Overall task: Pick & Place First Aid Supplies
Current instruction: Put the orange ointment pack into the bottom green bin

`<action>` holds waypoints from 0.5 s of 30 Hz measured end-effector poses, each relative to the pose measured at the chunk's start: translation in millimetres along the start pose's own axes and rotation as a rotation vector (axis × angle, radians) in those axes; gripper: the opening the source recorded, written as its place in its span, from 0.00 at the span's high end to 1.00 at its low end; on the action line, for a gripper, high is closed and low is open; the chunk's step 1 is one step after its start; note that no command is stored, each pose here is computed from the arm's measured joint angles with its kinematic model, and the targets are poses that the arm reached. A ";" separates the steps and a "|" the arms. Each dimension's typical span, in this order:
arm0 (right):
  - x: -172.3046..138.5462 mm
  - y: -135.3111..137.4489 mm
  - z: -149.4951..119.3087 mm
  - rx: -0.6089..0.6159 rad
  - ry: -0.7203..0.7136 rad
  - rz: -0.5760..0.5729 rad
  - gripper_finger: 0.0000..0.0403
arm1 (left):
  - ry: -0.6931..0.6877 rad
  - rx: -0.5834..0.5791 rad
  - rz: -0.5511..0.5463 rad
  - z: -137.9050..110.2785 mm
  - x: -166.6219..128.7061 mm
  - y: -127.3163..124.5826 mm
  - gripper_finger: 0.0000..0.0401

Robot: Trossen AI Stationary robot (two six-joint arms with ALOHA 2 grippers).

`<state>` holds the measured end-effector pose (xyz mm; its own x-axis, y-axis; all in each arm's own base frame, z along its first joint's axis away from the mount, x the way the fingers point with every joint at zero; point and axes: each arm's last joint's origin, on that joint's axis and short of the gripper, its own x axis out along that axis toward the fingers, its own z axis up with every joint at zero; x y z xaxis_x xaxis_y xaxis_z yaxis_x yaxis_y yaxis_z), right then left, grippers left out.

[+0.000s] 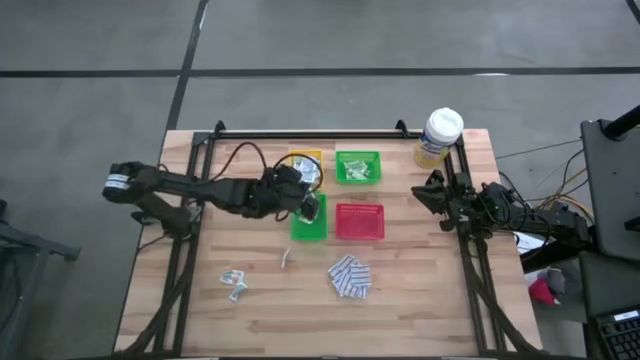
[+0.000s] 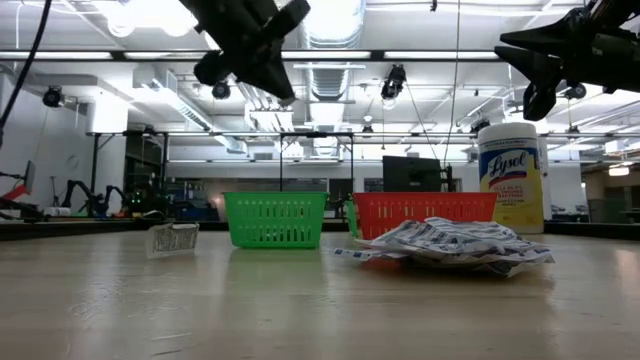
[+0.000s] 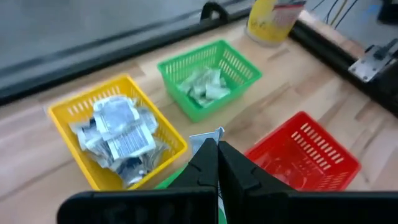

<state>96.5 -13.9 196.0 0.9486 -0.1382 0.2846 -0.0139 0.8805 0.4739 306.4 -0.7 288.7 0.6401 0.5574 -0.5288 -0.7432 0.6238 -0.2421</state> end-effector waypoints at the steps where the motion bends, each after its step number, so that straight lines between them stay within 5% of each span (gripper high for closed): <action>1: 0.0 0.0 0.0 0.000 0.000 0.000 0.81 | 0.015 -0.005 -0.003 -0.7 3.0 0.7 1.00; 15: 0.0 0.0 0.0 0.004 -0.001 0.000 0.82 | 0.317 -0.012 0.060 -41.3 57.3 2.4 1.00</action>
<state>96.5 -13.9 196.0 0.9484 -0.1388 0.2850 -0.0148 0.8787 0.4771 333.3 10.1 224.1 0.5039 0.3936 -0.7689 -0.7813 0.5873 -0.2114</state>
